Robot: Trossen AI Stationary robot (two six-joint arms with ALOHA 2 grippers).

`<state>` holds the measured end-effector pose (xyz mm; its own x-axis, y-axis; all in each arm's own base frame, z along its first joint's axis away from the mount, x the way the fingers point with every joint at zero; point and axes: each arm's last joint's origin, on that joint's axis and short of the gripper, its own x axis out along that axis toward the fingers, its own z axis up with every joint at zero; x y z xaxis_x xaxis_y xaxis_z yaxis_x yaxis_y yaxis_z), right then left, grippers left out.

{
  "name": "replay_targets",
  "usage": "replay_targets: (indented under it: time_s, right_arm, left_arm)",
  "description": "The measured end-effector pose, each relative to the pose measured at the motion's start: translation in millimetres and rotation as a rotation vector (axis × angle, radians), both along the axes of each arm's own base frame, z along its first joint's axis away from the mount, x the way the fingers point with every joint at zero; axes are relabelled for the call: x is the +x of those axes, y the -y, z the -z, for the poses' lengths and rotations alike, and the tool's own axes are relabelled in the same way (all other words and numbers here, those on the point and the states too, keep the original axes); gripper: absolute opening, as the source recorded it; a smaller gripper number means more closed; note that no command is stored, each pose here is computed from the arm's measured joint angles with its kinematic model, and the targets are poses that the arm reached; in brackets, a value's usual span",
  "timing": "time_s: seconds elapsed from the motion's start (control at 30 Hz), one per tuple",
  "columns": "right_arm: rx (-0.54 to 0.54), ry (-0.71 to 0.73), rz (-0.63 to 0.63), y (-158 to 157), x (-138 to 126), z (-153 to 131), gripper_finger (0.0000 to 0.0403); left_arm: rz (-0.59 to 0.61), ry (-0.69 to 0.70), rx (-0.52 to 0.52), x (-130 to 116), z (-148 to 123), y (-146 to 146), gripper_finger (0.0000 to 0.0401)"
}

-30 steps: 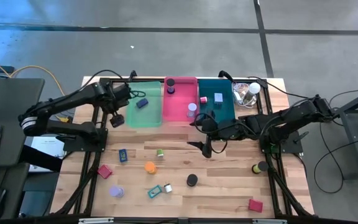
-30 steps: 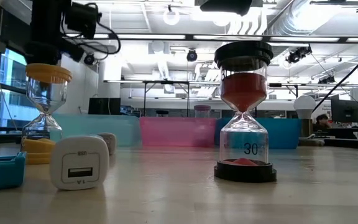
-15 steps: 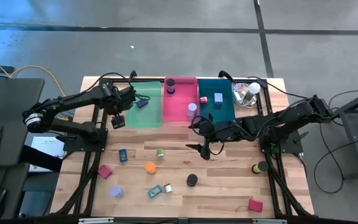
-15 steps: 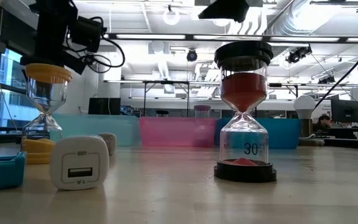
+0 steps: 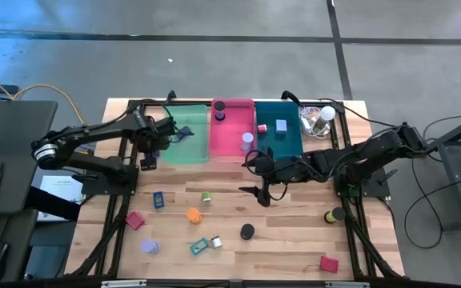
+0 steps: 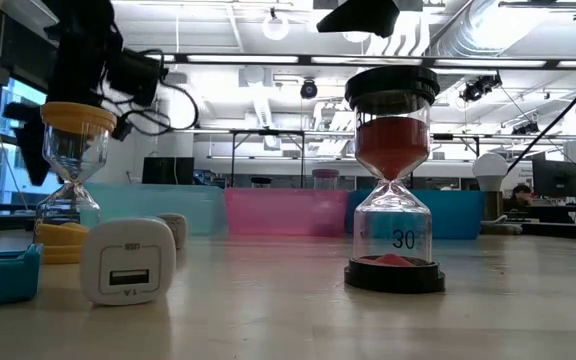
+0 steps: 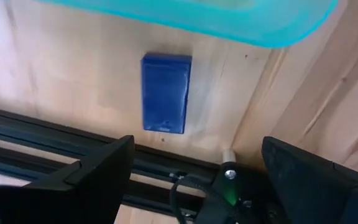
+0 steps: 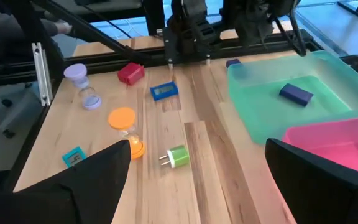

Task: Pick & Place Office items
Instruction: Put the purple digital clock into the green bin

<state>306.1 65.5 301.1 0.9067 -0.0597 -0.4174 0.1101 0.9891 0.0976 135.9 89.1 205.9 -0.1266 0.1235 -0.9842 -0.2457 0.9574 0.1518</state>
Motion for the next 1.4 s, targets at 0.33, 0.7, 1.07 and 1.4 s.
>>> replay_targets:
  time_s: [0.33, 0.7, 1.07, 1.4]
  right_arm:
    - [-0.016, -0.004, -0.031, -1, 0, 0, 0.0362]
    - [-0.009, -0.008, -0.058, -2, 0, 0, 0.0362]
    - [-0.012, -0.008, -0.06, -2, 0, 0, 0.0362]
    - [0.009, -0.019, -0.107, -3, -1, 1, 0.0362]
  left_arm:
    - [0.002, 0.034, 0.045, -1, 20, -2, 0.0344]
    - [0.077, 0.032, 0.065, -4, 38, -1, 0.0335]
    - [0.063, 0.084, 0.112, -6, 55, -5, 0.0334]
    - [-0.022, 0.124, 0.071, -15, 60, -13, 0.0334]
